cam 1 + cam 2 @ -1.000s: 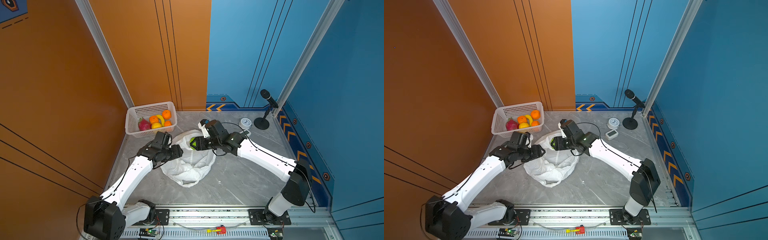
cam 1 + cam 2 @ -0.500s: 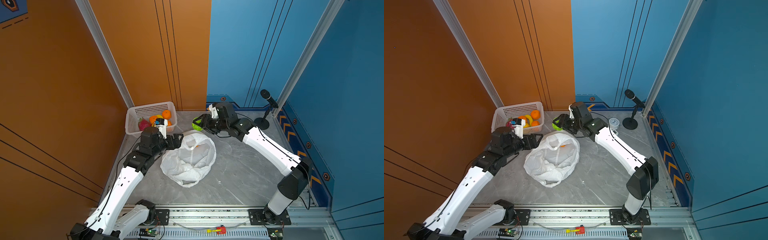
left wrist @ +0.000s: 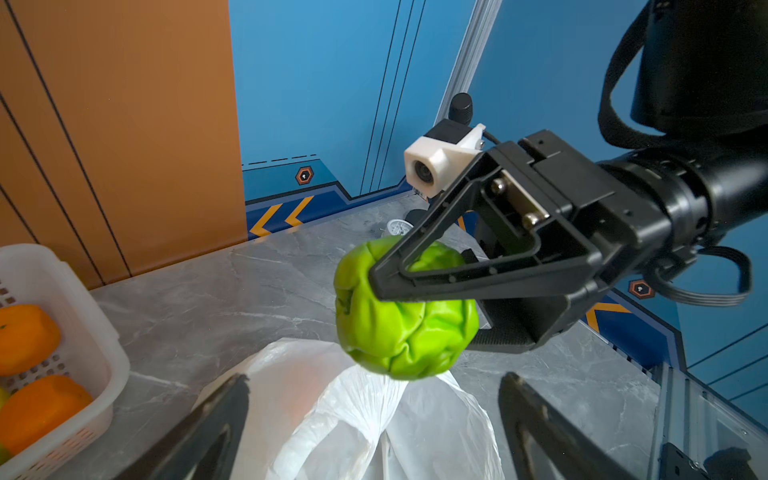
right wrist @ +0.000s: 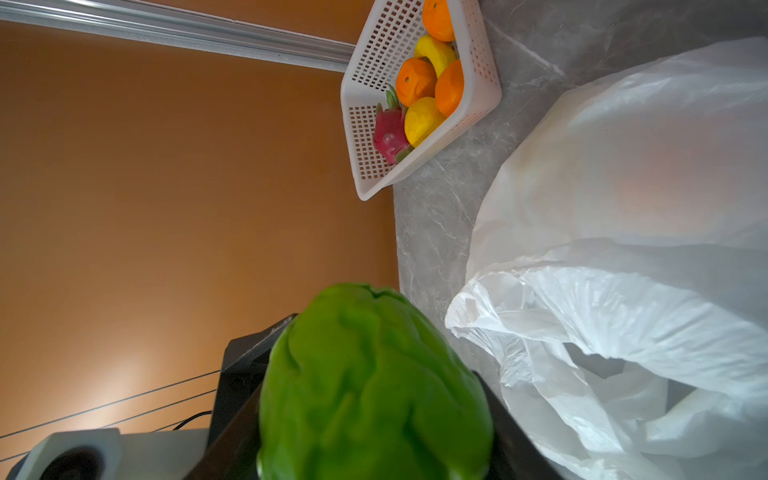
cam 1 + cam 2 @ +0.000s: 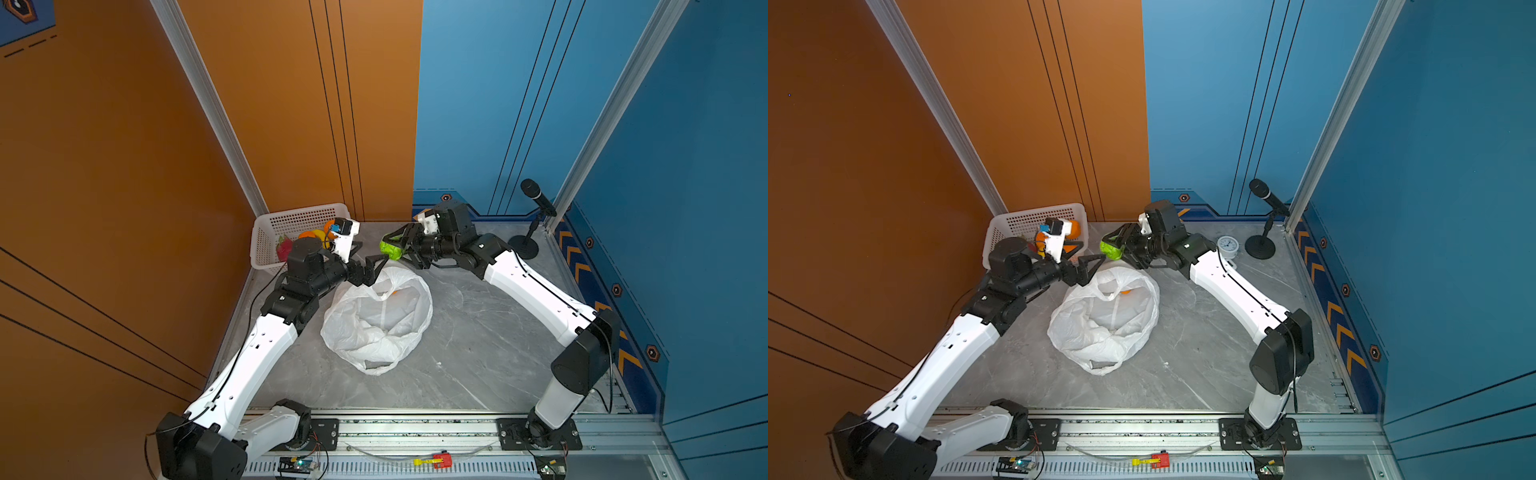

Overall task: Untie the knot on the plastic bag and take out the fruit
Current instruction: 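Bring the green fruit toward the left gripper and grasp it with the left gripper, then carry the green fruit to the basket with the left gripper while the right draws back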

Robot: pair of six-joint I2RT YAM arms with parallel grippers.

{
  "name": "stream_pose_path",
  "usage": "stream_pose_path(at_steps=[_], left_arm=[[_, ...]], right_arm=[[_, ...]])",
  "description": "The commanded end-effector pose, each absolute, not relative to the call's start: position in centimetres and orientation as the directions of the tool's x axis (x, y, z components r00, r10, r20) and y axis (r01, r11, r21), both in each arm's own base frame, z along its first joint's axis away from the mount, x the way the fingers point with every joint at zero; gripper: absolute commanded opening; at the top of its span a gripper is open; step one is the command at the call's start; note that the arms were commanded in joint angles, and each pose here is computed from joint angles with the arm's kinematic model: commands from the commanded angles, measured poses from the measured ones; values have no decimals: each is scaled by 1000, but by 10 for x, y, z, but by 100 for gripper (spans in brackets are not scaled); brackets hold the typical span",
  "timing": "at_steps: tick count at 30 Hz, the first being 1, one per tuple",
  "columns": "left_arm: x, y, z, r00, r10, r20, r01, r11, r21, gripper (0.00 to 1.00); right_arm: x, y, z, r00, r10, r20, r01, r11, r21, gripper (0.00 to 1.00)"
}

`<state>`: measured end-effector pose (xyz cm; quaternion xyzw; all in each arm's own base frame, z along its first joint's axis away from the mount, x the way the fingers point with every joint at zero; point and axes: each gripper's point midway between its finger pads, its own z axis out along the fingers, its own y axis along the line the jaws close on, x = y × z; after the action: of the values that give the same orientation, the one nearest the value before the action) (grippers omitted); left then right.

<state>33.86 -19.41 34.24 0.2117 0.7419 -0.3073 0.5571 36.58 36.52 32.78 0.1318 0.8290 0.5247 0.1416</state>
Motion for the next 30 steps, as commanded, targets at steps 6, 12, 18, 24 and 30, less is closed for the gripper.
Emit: stream_pose_path(at_steps=[6,12,18,24,30], left_arm=[[353,-223,369,-185,-29,-982,728,667,-157,99],[370,-234,366,-191,-25,-981,721,675,-158,94],[382,-237,360,-249,-27,-968,697,689,-198,69],[383,-235,362,-271,-54,-961,676,700,-230,59],[398,-212,366,-303,-83,-949,589,767,-255,55]], right_arm=[[361,373,363,-927,371,-56,63,301,951,42],[354,377,366,-929,365,-50,65,293,954,42],[353,373,371,-922,383,-55,63,287,956,44],[350,364,376,-910,405,-87,42,299,953,58],[357,342,387,-873,462,-157,-3,318,948,74]])
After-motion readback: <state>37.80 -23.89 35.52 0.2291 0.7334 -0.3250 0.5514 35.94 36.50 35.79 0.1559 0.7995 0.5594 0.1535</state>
